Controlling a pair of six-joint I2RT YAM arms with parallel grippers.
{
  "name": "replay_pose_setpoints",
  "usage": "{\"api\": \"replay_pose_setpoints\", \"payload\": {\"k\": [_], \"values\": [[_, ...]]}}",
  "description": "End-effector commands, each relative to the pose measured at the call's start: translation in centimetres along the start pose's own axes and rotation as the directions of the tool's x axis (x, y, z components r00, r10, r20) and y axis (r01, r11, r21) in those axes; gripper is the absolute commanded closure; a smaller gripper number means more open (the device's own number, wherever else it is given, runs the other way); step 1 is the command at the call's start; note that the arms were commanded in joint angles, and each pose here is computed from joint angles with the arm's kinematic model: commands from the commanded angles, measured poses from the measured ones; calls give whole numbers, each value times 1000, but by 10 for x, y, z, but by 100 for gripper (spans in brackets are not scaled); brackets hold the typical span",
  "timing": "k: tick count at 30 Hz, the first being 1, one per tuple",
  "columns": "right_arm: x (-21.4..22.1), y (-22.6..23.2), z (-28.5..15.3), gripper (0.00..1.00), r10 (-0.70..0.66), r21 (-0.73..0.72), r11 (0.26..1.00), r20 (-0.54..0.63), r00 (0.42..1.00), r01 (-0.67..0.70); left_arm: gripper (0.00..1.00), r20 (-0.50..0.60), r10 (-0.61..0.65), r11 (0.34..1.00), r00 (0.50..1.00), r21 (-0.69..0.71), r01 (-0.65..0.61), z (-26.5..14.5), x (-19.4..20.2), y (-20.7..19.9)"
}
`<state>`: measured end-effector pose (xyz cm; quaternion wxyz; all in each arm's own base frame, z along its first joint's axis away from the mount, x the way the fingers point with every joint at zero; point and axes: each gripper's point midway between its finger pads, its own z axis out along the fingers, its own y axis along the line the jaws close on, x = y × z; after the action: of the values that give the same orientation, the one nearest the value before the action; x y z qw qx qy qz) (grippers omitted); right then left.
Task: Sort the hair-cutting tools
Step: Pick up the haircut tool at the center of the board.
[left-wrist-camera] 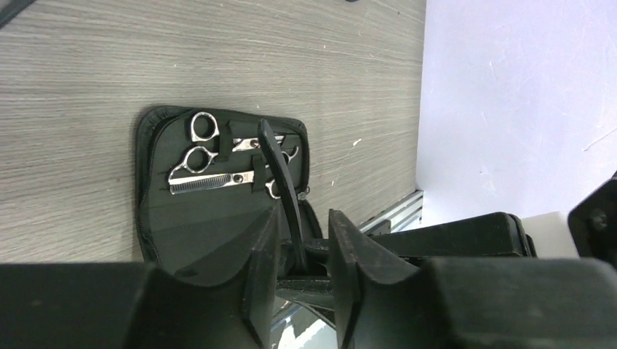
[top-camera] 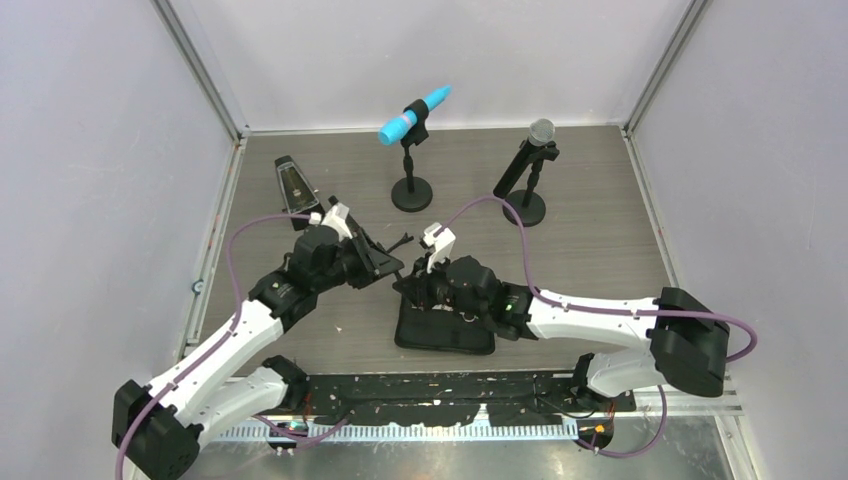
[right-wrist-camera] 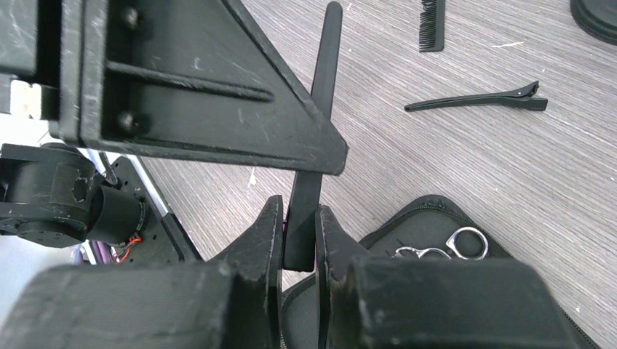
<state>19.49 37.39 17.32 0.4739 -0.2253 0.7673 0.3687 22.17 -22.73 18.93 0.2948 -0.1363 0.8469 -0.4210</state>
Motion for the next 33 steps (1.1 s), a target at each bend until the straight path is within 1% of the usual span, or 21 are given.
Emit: {"api": "replay_pose_setpoints", "payload": {"k": [1, 3, 4, 5, 6, 7, 8, 11, 12, 14, 16, 18, 20, 22, 26, 29, 33], "values": [[-29, 8, -8, 95, 22, -18, 1000, 99, 995, -21, 63, 72, 72, 997, 995, 11, -73, -14, -13, -7], [-30, 4, -12, 95, 9, -2, 1000, 102, 995, -8, 54, 80, 112, 994, 990, -18, -111, -23, -15, -3], [-31, 1, -15, 95, 4, 12, 1000, 105, 994, -5, 49, 89, 127, 992, 988, -22, -126, -27, -17, -4], [-31, 0, -17, 95, -1, 20, 1000, 105, 994, -1, 40, 87, 136, 991, 987, -28, -134, -30, -16, -3], [-31, -5, -21, 95, -11, 37, 999, 105, 994, 8, 28, 83, 140, 990, 987, -23, -139, -33, -13, 0], [-31, -7, -23, 95, -21, 47, 999, 104, 994, 16, 10, 79, 149, 989, 986, -6, -149, -33, -9, 1], [-30, -12, -27, 95, -26, 65, 998, 102, 994, 20, 2, 77, 156, 987, 985, 16, -157, -32, -4, 4], [-28, -23, -38, 95, -49, 107, 994, 99, 994, 38, 0, 77, 147, 981, 986, 113, -156, -27, 11, 10], [-27, -29, -43, 95, -55, 130, 991, 95, 994, 42, 2, 80, 154, 979, 985, 119, -162, -26, 13, 13], [-24, -40, -52, 95, -72, 171, 984, 86, 994, 56, 12, 60, 200, 979, 978, 24, -202, -29, 14, 31], [-21, -50, -62, 95, -84, 206, 976, 78, 993, 66, 14, -8, 239, 964, 971, -120, -238, -34, 17, 55], [-16, -61, -71, 95, -92, 243, 967, 69, 993, 73, 14, -76, 252, 940, 965, -219, -263, -35, 21, 72], [-9, -73, -81, 95, -98, 281, 956, 55, 994, 79, 16, -148, 233, 930, 961, -254, -265, -28, 29, 82], [-3, -83, -89, 95, -102, 314, 946, 46, 994, 82, 18, -212, 216, 931, 953, -250, -266, -18, 40, 82], [7, -97, -103, 95, -114, 362, 927, 10, 993, 102, 19, -347, 193, 906, 918, -297, -302, -2, 64, 90], [8, -102, -112, 95, -117, 374, 921, 10, 993, 105, 21, -425, 155, 881, 892, -350, -319, 5, 79, 101], [8, -107, -120, 95, -127, 390, 914, 14, 992, 112, 24, -500, 87, 877, 862, -373, -305, 15, 103, 109]]}}
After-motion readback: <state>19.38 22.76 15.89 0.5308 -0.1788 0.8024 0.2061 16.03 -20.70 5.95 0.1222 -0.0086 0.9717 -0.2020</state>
